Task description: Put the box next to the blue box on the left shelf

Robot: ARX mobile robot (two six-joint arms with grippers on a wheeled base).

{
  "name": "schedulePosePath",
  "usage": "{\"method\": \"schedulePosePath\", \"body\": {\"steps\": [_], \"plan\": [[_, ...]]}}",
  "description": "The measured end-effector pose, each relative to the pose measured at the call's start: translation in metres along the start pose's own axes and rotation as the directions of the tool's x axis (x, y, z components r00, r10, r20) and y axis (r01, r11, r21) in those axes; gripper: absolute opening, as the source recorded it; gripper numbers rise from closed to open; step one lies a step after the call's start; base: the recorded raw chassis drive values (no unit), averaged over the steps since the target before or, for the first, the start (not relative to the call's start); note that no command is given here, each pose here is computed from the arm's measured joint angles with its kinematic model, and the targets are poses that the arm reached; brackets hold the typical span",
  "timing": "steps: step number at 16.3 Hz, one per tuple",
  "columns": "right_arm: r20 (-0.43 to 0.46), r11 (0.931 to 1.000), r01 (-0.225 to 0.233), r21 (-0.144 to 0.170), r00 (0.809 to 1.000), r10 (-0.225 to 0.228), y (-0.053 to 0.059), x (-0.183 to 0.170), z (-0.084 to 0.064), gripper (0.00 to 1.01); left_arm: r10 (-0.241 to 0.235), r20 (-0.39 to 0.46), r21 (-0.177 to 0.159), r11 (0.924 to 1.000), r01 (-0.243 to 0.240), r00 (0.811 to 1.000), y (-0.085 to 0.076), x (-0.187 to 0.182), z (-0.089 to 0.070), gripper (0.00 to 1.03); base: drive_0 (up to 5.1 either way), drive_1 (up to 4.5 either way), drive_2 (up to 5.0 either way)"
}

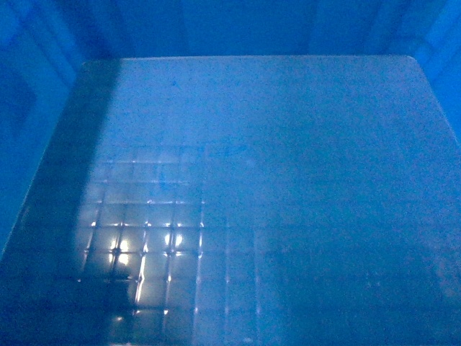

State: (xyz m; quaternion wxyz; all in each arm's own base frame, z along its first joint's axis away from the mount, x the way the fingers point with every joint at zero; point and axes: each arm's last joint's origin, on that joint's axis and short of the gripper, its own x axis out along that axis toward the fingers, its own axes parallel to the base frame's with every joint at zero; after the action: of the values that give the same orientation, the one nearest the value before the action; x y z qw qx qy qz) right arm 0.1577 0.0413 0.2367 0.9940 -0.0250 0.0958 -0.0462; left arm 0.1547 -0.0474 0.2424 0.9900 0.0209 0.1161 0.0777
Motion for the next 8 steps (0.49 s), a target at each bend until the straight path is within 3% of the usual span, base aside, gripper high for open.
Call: {"method": "schedulePosePath", "body": {"steps": [8], "plan": [[0.002,1.0,0.0,0.001,1.0,0.0,0.0,0.0,0.0003,0.19,0.0,0.001,0.0,1.0,0.0,1.0,0.0,-0.0001,0.0001,0.17,-5.0,2.42,2.4]]}}
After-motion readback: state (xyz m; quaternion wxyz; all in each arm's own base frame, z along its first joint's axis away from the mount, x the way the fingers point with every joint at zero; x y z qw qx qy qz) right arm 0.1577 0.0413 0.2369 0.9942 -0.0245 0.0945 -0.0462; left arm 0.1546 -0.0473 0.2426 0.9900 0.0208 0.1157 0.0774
